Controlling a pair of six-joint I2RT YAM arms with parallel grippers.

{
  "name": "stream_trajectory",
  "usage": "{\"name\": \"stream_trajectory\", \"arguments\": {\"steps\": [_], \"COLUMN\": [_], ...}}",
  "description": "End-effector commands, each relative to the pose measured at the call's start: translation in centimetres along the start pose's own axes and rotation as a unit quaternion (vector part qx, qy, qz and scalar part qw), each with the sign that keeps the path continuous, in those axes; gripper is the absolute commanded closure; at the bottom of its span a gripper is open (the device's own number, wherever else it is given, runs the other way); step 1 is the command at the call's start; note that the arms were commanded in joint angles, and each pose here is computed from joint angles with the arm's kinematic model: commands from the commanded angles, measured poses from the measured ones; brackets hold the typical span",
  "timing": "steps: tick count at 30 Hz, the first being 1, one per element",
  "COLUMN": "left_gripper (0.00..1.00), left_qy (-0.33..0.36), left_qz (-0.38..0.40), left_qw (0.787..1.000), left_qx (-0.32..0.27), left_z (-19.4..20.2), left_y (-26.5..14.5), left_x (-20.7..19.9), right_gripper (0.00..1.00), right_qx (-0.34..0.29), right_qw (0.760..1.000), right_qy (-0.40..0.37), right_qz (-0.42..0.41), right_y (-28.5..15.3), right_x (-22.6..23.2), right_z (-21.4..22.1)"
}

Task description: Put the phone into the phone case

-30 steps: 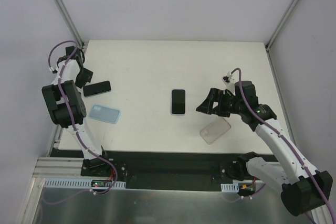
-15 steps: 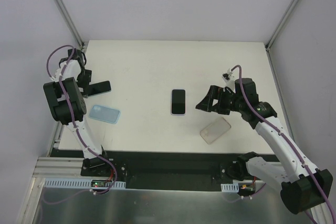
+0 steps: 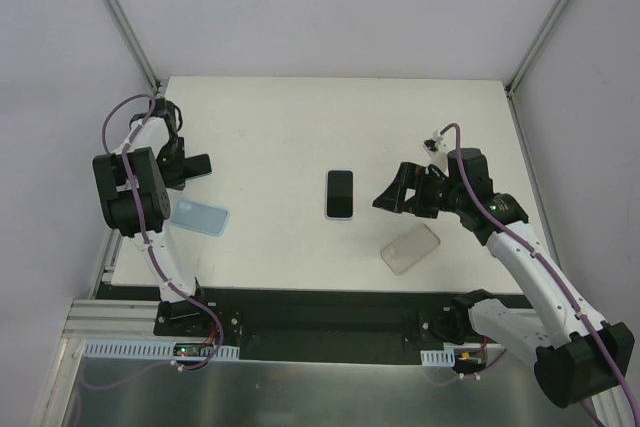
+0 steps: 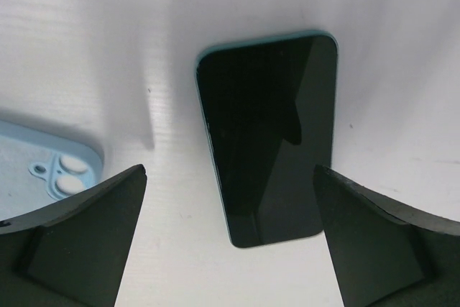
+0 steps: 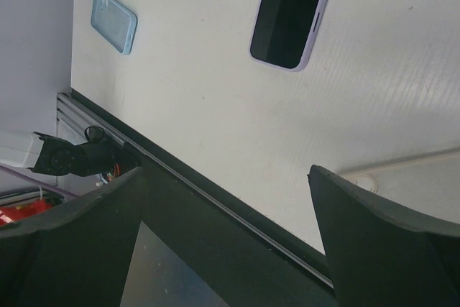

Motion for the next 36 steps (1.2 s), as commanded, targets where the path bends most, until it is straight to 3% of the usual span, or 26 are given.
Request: {"name": "stream_trajectory", "arguments": {"steps": [1,36], "left_gripper": [0.01,0.01], "left_qy": [-0.043,-0.089], "left_qz": [0.021,-0.034], "left_qw": [0.998,0.995], "left_qx": [-0.026,0.012], "left_z": [0.2,2.3], "left_y": [-2.2,1.6], "left_x": [-0.5,-2.1], "right_gripper": [0.04,0.04], "right_qx": [-0.016,-0.044], "right_qw": [0.999,0.998], "right_qy": [-0.021,-0.042], "right_qz": [-0.022,-0.018], "right_y": [-0.8,-3.1], "right_x": [1.4,2.3], "right_z": [-1.2,-1.3]}}
Point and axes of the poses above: each gripper's point midway between its finger pads, its own y axis out along the fingers, its own x axis along the line the jaws close on, z = x × y, the point moved 8 cm from there along -y, back along the fingers, and after that the axes turned 1 degree about y, right-handed, at the moved point
